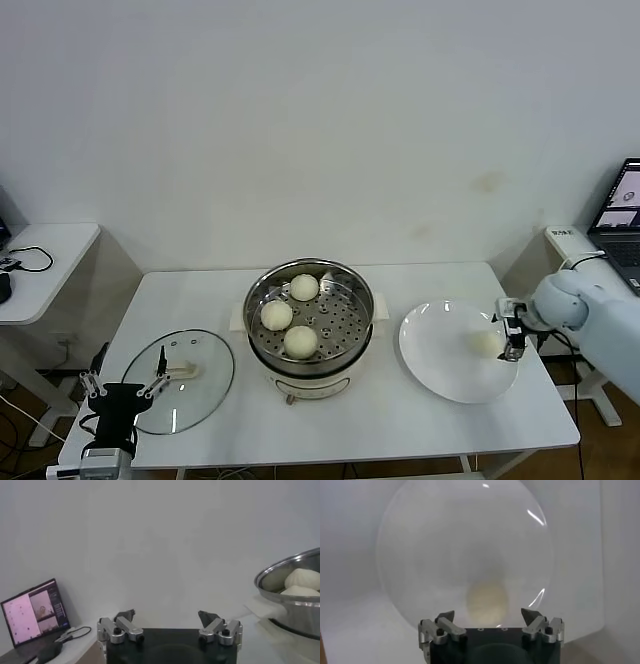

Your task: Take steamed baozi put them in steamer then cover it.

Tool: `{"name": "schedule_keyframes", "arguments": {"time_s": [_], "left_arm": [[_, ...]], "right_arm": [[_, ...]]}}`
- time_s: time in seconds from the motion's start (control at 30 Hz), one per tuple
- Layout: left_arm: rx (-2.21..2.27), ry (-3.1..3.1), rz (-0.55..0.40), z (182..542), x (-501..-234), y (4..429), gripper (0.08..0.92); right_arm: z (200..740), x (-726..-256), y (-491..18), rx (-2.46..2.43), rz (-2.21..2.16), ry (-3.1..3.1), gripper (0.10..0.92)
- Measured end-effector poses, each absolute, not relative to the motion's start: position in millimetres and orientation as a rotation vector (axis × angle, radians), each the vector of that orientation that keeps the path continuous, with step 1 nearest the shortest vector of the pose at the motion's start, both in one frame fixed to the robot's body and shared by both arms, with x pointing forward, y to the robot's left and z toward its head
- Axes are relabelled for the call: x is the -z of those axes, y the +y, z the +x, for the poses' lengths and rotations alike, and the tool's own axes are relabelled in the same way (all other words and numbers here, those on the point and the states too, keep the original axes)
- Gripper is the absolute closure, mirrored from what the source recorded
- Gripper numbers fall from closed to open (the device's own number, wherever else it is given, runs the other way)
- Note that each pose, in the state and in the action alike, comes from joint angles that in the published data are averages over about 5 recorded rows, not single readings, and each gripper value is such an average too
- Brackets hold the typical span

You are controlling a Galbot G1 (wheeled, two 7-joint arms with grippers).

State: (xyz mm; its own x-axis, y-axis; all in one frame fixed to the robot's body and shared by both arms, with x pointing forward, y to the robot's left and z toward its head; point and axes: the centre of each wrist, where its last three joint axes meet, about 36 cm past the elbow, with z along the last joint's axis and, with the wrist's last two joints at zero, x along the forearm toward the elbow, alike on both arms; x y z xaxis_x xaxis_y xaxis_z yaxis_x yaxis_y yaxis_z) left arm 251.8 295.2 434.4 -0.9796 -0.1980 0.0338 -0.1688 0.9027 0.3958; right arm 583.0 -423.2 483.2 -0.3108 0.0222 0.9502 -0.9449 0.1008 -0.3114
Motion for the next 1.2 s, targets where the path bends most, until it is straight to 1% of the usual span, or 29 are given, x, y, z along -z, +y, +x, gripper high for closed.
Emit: {"name": "schedule_keyframes", "arguments": {"time_s": [0.27, 0.5, 0.8, 1.13, 1.2], "left_arm": [[0.608, -2.989, 0.294, 250.5, -434.0, 294.9, 0.177], [0.609, -2.986, 0.295, 250.3, -433.1, 295.4, 0.177], [0.603, -2.984, 0.299, 250.4, -431.6, 294.8, 0.177], [0.604, -2.982, 0.297, 248.6, -431.7, 294.1, 0.177], [0.605, -2.982, 0.297, 248.3, -432.0, 294.0, 0.177]], "right_arm": [[594.8, -467.9, -422.2, -1.359, 0.940, -1.494, 0.203], [600.0, -452.1, -415.6, -1.347, 0.940, -1.490, 0.226], [604.5, -447.1, -415.9, -1.342, 0.926, -1.491, 0.300], [606.8, -446.5, -414.1, -1.333, 0.934, -1.479, 0.425], [607.4, -448.9, -414.5, -1.332, 0.936, -1.478, 0.438]]}}
